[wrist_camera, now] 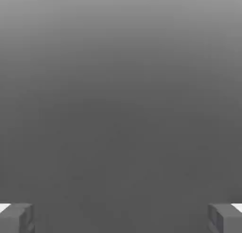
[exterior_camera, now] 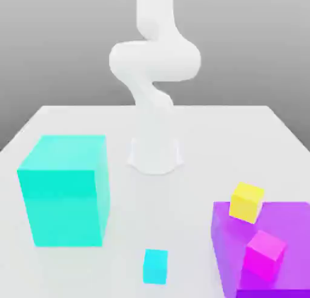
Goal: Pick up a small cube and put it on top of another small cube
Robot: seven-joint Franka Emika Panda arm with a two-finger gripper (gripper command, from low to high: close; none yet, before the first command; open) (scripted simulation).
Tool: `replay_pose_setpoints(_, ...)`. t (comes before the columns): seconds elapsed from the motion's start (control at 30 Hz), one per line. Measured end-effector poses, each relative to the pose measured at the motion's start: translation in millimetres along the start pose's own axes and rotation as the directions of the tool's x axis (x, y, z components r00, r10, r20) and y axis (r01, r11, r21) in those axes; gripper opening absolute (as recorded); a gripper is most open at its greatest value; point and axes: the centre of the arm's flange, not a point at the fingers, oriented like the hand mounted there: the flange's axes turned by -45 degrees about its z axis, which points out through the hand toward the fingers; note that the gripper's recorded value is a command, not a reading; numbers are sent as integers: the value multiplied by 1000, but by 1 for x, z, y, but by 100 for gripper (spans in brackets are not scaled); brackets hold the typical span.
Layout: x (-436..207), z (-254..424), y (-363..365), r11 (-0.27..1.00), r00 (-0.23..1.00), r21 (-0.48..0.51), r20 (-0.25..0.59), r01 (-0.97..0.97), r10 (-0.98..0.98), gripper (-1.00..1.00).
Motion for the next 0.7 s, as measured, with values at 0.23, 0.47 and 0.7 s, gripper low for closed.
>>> replay_pose_setpoints(0.23, -35, 148, 0, 1000, 977, -21, 210, -19, 23, 0)
replay_pose_setpoints(0.47, -110, 272, 2, 999, 913, -41, 405, -35, 49, 0)
replay_pose_setpoints(0.7, -216, 364, 3, 997, 809, -57, 583, -51, 75, 0)
